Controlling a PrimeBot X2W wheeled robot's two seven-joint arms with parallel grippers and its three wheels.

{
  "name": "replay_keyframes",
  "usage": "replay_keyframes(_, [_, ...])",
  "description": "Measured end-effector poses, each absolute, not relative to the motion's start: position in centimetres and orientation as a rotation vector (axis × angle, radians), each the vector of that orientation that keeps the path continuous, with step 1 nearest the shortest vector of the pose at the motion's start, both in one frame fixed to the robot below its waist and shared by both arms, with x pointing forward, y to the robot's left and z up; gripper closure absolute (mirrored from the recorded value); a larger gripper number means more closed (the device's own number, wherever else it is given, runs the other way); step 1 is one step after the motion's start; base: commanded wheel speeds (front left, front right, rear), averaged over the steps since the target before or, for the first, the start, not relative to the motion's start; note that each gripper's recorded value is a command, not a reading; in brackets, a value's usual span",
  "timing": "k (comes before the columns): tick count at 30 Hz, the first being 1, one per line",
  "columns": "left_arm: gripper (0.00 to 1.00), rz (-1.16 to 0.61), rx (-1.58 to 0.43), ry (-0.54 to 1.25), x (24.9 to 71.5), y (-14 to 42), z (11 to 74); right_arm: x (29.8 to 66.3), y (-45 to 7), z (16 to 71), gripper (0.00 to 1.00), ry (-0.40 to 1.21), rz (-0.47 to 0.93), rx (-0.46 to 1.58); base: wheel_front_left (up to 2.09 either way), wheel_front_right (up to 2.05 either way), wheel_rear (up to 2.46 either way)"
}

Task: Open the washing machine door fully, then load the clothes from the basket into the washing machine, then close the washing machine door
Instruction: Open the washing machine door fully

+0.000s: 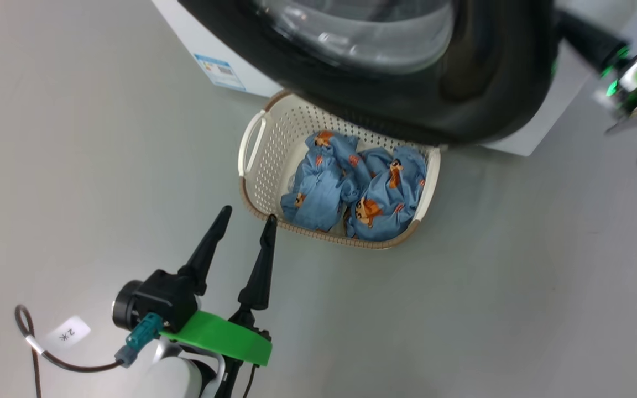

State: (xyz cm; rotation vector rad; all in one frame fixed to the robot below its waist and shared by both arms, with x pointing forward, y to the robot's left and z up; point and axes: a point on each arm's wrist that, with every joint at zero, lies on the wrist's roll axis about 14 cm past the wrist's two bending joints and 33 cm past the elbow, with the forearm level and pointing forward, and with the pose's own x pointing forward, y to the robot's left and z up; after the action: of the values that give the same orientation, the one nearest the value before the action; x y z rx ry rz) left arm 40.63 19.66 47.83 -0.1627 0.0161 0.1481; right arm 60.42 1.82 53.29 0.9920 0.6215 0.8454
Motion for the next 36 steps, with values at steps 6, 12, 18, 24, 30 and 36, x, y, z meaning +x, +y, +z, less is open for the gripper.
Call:
replay_keyframes(6, [0.00, 0.141, -0.161, -0.005, 40.0, 19.6, 48.6, 55.9, 4.7, 53.6, 1.00, 0.700, 0.956, 0.963, 0.00, 0.00, 0.00])
replay_keyframes(12, [0.00, 0.139, -0.165, -0.020, 39.1, 19.6, 49.2, 52.9, 5.5, 53.8, 1.00, 0.742, 1.001, 0.920, 0.00, 0.00, 0.00])
replay_keyframes(18, [0.00, 0.151, -0.159, -0.023, 37.6, 20.0, 49.4, 49.8, 6.8, 53.9, 1.00, 0.789, 1.058, 0.908, 0.00, 0.00, 0.00])
replay_keyframes(24, [0.00, 0.174, -0.155, -0.033, 36.4, 20.7, 49.7, 46.8, 8.8, 53.9, 1.00, 0.841, 1.123, 0.894, 0.00, 0.00, 0.00])
replay_keyframes(30, [0.00, 0.190, -0.157, -0.040, 35.3, 21.2, 50.0, 44.2, 11.1, 54.4, 1.00, 0.880, 1.198, 0.885, 0.00, 0.00, 0.00])
replay_keyframes(36, [0.00, 0.208, -0.151, -0.052, 34.3, 21.8, 50.4, 41.2, 13.3, 54.5, 1.00, 0.934, 1.268, 0.866, 0.00, 0.00, 0.00])
